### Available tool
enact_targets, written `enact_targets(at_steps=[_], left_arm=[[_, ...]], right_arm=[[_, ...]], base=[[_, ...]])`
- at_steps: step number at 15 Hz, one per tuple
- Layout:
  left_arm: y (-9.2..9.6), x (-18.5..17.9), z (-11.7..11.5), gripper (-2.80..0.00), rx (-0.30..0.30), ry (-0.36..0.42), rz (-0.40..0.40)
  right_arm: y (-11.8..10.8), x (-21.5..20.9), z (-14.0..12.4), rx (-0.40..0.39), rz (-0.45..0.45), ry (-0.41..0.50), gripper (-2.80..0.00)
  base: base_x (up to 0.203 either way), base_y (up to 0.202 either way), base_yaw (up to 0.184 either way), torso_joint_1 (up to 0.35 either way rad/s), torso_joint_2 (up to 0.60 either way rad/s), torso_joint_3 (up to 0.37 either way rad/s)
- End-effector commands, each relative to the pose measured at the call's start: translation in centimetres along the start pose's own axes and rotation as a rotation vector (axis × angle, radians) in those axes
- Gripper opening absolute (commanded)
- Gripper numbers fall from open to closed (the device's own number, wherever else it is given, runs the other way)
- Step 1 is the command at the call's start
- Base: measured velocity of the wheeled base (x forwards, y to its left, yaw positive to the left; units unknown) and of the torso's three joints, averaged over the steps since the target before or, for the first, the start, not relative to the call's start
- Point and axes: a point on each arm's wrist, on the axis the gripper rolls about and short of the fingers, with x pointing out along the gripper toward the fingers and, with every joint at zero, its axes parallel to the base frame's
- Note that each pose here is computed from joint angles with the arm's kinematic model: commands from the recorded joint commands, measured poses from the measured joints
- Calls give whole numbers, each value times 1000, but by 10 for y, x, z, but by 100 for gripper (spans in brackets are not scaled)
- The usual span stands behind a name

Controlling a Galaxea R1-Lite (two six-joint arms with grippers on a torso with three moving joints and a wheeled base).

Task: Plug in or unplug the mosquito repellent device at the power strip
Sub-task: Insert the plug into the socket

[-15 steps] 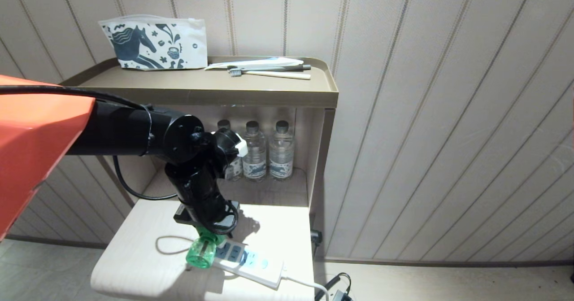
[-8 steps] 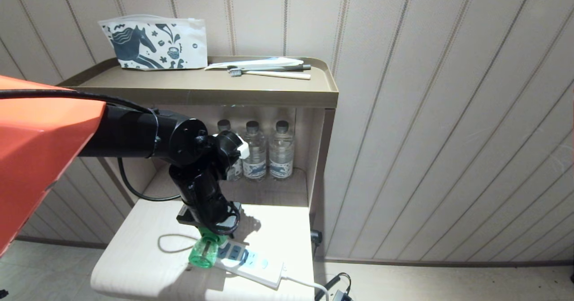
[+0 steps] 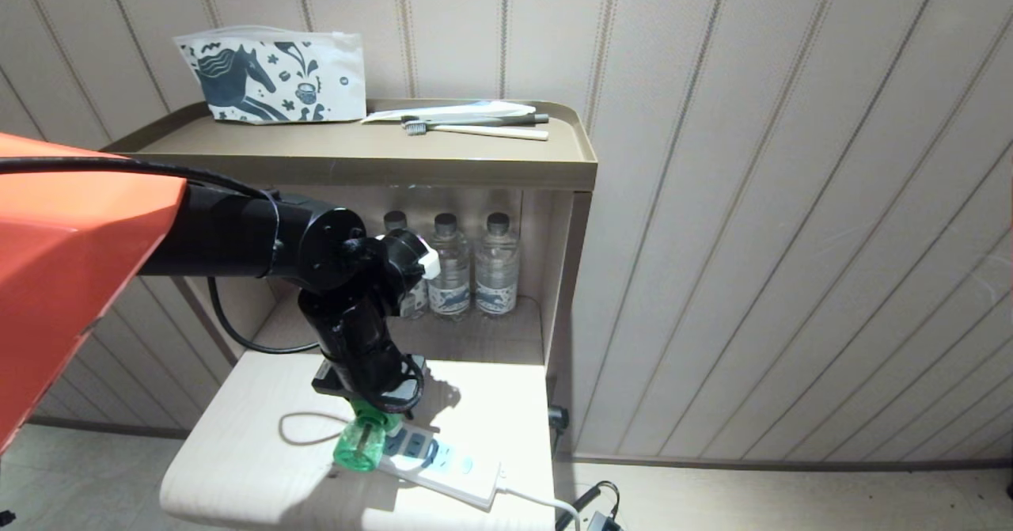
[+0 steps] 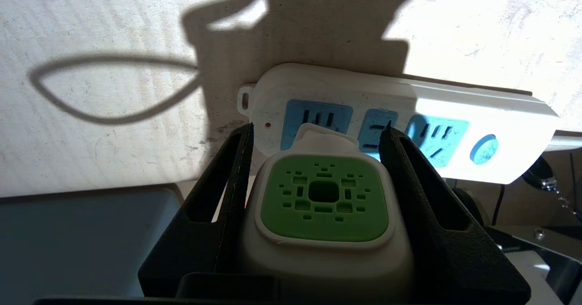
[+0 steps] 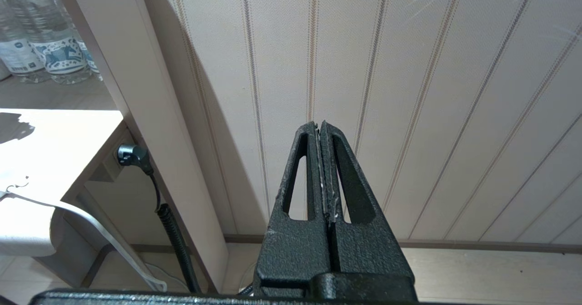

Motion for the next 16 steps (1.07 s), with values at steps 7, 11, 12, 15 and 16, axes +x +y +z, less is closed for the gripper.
enact_targets(at_steps=[7,11,12,15,16], left_arm=[[1,1,0,-280,-5,5,7],[1,7,1,-280,-4,17,9],[1,7,1,-280,-4,20,10],[0,8,1,-280,-4,21,12],[0,8,1,-280,-4,21,11]], right_arm=[[0,0,0,1,0,-1,-280],[0,0,0,1,0,-1,-280],[0,0,0,1,0,-1,-280],[0,0,0,1,0,-1,-280],[0,0,0,1,0,-1,-280]], base=[[0,0,0,0,0,0],[0,0,0,0,0,0],[0,0,0,0,0,0],[0,0,0,0,0,0],[0,0,0,0,0,0]])
